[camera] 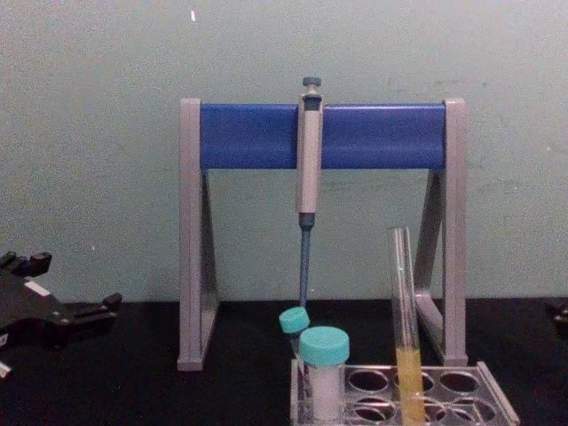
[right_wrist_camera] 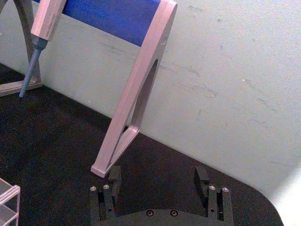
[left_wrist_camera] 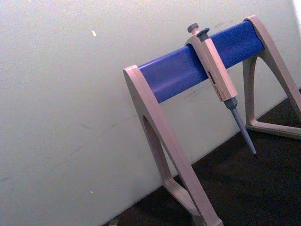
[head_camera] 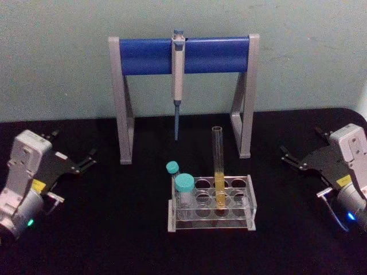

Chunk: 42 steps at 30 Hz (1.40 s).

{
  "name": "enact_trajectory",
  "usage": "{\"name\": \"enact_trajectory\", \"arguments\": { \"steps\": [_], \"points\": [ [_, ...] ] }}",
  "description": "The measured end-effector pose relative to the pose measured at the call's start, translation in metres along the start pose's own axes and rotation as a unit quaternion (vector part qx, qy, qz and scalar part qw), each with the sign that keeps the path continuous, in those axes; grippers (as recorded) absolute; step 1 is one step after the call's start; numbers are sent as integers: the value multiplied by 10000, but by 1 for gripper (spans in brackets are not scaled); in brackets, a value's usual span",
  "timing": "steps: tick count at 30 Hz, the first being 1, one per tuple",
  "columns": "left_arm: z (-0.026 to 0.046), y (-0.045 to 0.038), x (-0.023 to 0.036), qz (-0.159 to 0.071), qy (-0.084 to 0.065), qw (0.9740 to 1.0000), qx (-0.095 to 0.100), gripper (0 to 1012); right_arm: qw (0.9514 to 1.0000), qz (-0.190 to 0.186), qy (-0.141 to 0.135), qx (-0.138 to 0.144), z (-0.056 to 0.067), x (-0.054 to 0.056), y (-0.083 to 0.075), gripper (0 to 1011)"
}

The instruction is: Pick up the test tube from the test tube rack, shake it, then place it back into the test tube rack.

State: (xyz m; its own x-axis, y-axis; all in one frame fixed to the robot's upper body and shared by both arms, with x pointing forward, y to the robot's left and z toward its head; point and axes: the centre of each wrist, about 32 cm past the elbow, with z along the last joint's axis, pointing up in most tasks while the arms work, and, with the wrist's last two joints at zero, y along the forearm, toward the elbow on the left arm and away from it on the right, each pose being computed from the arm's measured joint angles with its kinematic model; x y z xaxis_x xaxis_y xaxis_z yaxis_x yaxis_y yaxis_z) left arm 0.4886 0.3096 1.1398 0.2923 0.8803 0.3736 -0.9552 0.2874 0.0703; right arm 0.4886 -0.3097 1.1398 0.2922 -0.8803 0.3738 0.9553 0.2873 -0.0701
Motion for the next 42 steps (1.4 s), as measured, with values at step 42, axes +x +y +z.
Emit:
{"name": "enact_trajectory", "arguments": {
  "steps": [42],
  "points": [
    [0, 0, 0, 0, 0, 10000, 0, 1010, 10000, 0, 0, -1, 0, 0, 0, 1000]
  ]
}}
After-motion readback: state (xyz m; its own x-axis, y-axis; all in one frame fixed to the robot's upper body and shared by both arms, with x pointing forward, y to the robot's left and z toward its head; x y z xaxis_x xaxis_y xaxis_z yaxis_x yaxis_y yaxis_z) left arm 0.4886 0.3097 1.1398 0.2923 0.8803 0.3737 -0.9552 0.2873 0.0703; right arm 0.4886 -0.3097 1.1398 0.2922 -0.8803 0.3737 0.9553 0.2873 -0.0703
